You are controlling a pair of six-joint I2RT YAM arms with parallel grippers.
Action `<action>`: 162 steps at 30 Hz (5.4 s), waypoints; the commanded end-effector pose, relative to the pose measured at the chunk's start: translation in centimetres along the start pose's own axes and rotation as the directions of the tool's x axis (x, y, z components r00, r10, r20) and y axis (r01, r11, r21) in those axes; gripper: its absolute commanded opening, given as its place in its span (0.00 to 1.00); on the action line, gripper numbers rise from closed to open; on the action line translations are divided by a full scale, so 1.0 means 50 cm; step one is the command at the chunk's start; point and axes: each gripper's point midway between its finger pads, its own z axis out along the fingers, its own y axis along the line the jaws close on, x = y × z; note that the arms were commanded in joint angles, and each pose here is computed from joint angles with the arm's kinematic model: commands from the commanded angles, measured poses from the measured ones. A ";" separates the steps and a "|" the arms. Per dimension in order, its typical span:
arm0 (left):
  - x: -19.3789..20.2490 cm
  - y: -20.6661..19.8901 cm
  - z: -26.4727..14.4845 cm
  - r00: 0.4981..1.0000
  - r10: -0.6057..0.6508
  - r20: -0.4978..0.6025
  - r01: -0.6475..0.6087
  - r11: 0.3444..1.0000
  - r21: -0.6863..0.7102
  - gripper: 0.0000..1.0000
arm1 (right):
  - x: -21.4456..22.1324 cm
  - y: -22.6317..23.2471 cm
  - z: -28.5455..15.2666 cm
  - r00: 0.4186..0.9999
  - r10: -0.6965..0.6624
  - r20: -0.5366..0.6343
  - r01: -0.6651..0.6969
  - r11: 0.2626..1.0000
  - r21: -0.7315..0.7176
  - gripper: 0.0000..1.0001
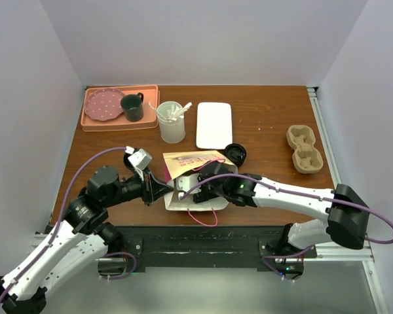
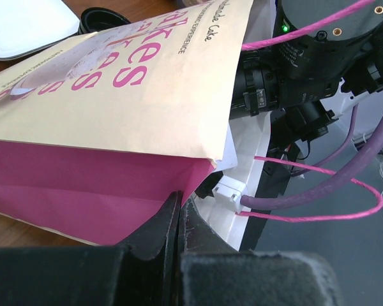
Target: Pack the takeout coffee
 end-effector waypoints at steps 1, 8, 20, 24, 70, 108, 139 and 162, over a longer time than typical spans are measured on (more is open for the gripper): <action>-0.048 -0.043 -0.014 0.999 -0.007 0.046 0.005 0.998 0.060 0.00 | 0.000 -0.032 -0.035 0.999 0.039 -0.002 -0.039 0.999 0.022 0.88; -0.054 -0.048 -0.013 0.999 -0.021 0.043 0.018 0.998 0.064 0.00 | -0.006 -0.035 -0.065 0.999 0.049 0.010 -0.049 0.999 -0.010 0.96; -0.054 -0.050 -0.005 0.999 -0.043 0.023 0.041 0.997 0.069 0.00 | -0.027 -0.060 -0.108 0.997 0.068 0.044 -0.068 0.998 -0.019 0.98; -0.068 -0.053 -0.004 0.999 -0.048 0.018 0.047 0.997 0.060 0.00 | -0.034 -0.053 -0.117 0.997 0.063 0.049 -0.060 0.996 -0.064 0.98; -0.057 -0.006 0.008 0.991 0.130 -0.029 -0.130 0.991 -0.014 0.00 | -0.115 -0.062 -0.191 0.961 0.231 0.154 -0.198 0.959 -0.203 0.76; -0.144 -0.015 0.023 0.974 0.220 0.057 -0.218 0.975 -0.037 0.00 | -0.122 0.027 -0.198 0.980 0.014 0.199 0.034 0.972 -0.234 0.39; -0.135 -0.020 0.012 0.972 0.231 0.031 -0.230 0.973 -0.030 0.00 | -0.017 0.015 -0.124 0.993 0.053 -0.101 -0.066 0.990 -0.122 0.62; -0.129 -0.017 0.014 0.980 0.199 0.018 -0.198 0.980 -0.035 0.00 | -0.015 -0.073 -0.119 0.995 0.066 -0.074 -0.063 0.997 0.046 0.18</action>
